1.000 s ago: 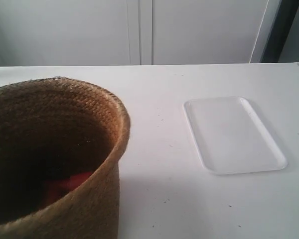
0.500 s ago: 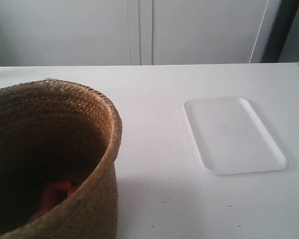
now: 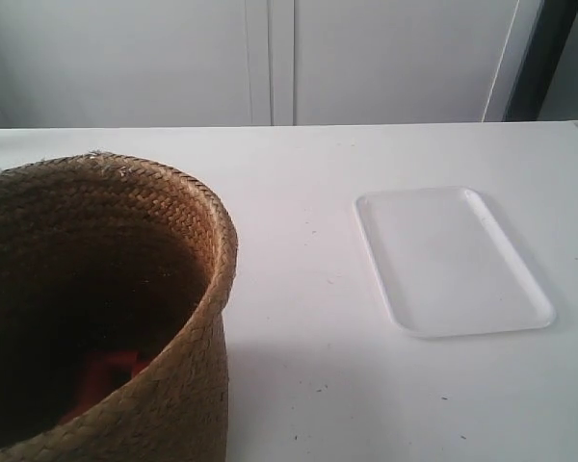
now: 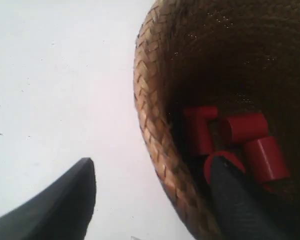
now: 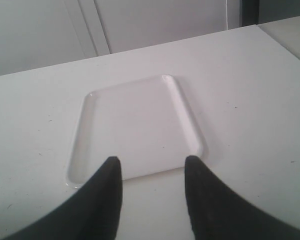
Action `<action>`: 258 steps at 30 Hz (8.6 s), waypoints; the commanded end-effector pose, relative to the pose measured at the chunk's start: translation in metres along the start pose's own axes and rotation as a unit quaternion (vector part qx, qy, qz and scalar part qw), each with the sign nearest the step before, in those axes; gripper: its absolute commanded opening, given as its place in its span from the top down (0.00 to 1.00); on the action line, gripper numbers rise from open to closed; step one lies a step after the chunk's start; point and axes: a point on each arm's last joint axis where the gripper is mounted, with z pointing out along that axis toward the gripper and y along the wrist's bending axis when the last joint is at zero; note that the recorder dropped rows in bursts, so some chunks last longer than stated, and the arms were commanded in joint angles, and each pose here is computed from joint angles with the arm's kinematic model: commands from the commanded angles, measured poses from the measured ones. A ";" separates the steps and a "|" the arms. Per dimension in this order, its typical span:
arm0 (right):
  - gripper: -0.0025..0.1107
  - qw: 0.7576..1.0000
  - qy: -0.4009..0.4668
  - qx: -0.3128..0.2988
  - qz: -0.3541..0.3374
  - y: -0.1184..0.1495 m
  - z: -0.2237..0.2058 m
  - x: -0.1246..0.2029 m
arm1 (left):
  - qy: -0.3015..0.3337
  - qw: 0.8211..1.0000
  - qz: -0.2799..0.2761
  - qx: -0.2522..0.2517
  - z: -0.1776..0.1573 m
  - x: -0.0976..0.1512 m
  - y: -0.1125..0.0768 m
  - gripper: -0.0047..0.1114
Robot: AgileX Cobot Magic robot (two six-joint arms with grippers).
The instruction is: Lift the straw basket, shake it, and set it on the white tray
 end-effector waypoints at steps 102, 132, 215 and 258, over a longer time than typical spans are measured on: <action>0.38 0.830 0.285 -0.471 0.092 0.200 0.094 -0.078 | -0.010 0.991 0.067 0.112 0.032 -0.008 -0.017 0.96; 0.98 0.910 -0.061 -0.407 -0.050 0.136 0.013 -0.150 | -0.393 0.828 0.199 0.348 0.012 -0.036 -0.058 0.96; 0.98 0.942 -0.020 -0.333 -0.026 0.128 0.019 -0.143 | -0.261 0.886 0.178 0.340 0.001 -0.071 -0.064 0.96; 0.98 0.996 0.072 0.029 -0.041 0.090 0.041 -0.178 | -0.211 0.877 0.072 0.426 0.055 -0.132 -0.077 0.96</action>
